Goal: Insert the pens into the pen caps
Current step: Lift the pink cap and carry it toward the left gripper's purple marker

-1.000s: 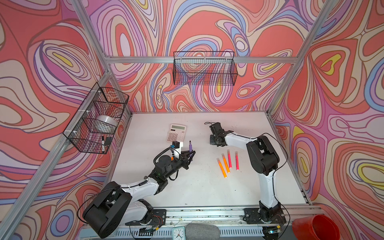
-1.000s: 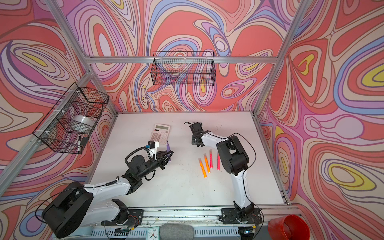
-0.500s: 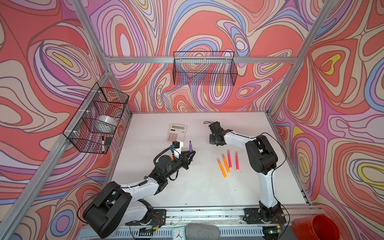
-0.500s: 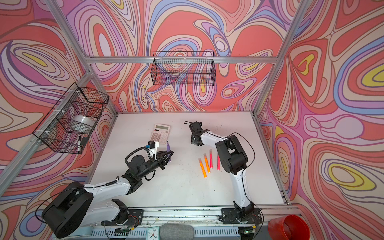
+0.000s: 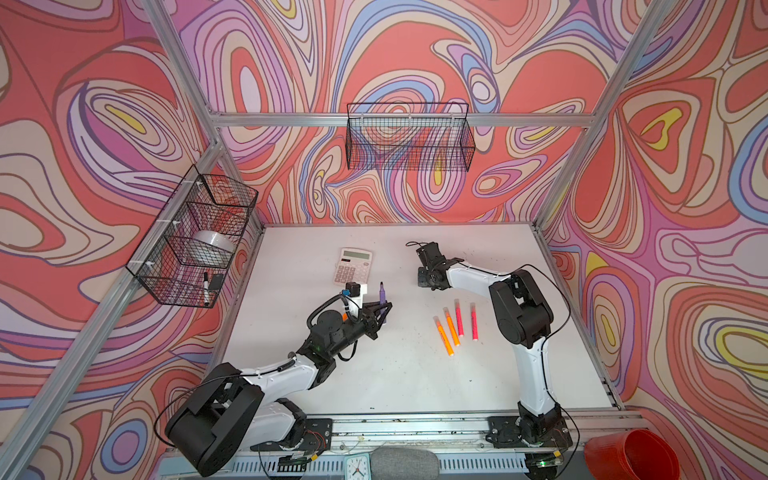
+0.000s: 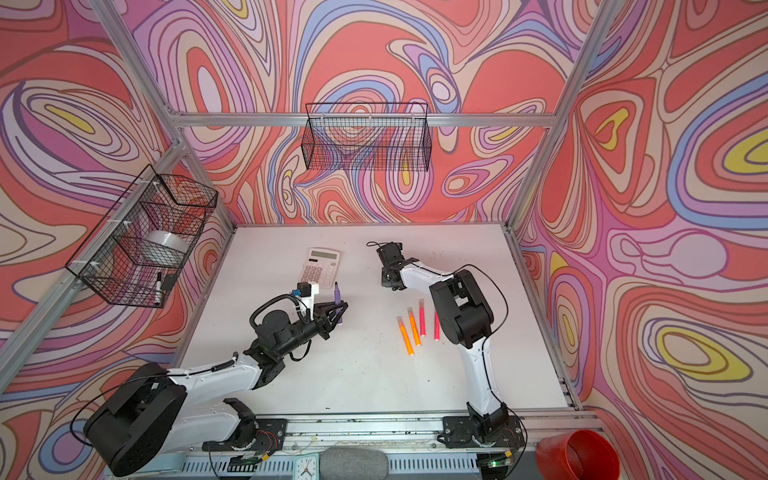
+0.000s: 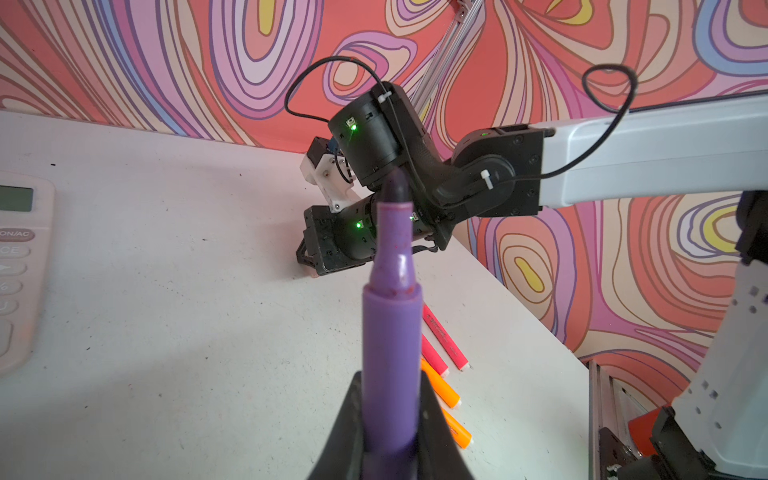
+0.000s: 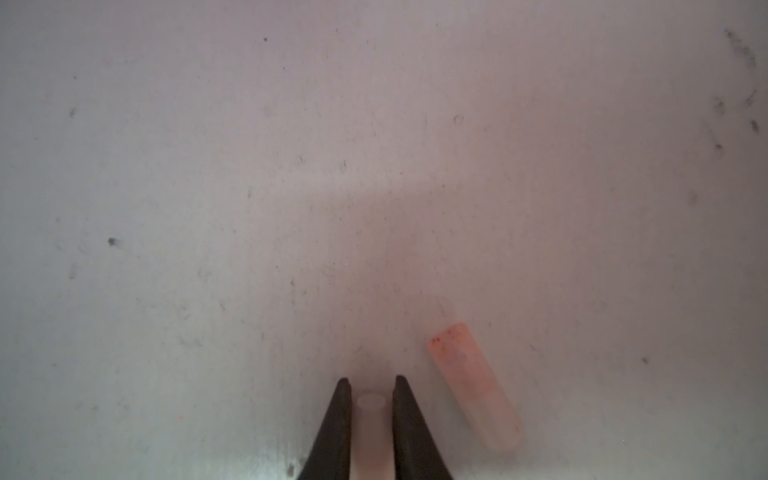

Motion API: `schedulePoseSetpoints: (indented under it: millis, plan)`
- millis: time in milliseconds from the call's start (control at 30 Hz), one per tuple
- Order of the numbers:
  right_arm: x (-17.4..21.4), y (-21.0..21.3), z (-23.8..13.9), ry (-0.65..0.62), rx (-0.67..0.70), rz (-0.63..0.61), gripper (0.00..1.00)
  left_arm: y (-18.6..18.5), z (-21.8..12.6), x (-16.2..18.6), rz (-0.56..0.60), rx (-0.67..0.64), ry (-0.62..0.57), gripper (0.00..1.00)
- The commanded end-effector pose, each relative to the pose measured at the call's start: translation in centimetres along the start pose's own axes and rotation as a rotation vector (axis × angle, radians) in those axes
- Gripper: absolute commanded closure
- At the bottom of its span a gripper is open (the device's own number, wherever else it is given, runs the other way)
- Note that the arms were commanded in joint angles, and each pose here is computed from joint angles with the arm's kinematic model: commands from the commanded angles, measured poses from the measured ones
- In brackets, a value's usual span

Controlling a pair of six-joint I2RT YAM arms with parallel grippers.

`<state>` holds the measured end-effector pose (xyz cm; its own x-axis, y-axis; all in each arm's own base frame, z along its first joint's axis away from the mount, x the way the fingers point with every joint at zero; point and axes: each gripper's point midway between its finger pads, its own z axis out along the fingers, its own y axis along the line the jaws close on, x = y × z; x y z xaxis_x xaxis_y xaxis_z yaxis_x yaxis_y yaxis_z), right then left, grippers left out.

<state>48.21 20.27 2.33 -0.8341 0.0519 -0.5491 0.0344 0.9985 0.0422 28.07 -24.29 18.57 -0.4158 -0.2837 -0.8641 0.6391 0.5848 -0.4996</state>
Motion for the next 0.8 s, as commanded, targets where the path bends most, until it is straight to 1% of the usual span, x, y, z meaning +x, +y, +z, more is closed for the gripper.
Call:
schedulePoseSetpoints:
  millis: [0, 67, 267, 333, 400, 467, 567, 667, 767]
  plan:
    - [3.0, -1.6, -0.6, 0.082, 0.024, 0.001, 0.96, -1.3, 0.6, -1.3, 0.006, 0.053, -0.013, 1.00]
    - [2.1, -1.1, -2.7, 0.032, -0.036, 0.031, 0.96, -1.5, 0.8, -1.1, 0.003, 0.064, 0.005, 1.00]
    - [-1.7, 0.2, -11.5, -0.227, -0.268, 0.096, 0.96, -1.9, 1.2, -0.8, -0.008, 0.096, 0.020, 1.00]
    - [-2.2, 0.3, -13.4, -0.285, -0.325, 0.103, 0.97, -2.1, 1.2, -0.9, -0.007, 0.105, 0.021, 1.00]
    - [-2.5, 1.0, -15.5, -0.337, -0.402, 0.098, 1.00, -2.3, 1.2, -0.9, -0.002, 0.116, 0.022, 1.00]
    - [-3.1, 1.5, -17.8, -0.397, -0.481, 0.100, 1.00, -2.7, 1.2, -0.9, 0.008, 0.131, 0.023, 1.00]
    - [-4.1, 2.3, -22.5, -0.520, -0.625, 0.107, 1.00, -3.5, 1.1, -1.0, 0.030, 0.162, 0.020, 1.00]
    - [-4.7, 3.8, -28.1, -0.643, -0.778, 0.079, 1.00, -4.4, 0.9, -1.0, 0.056, 0.190, 0.016, 1.00]
    - [-4.2, 5.5, -32.8, -0.749, -0.866, 0.060, 1.00, -5.4, 0.7, -1.0, 0.085, 0.226, 0.007, 1.00]
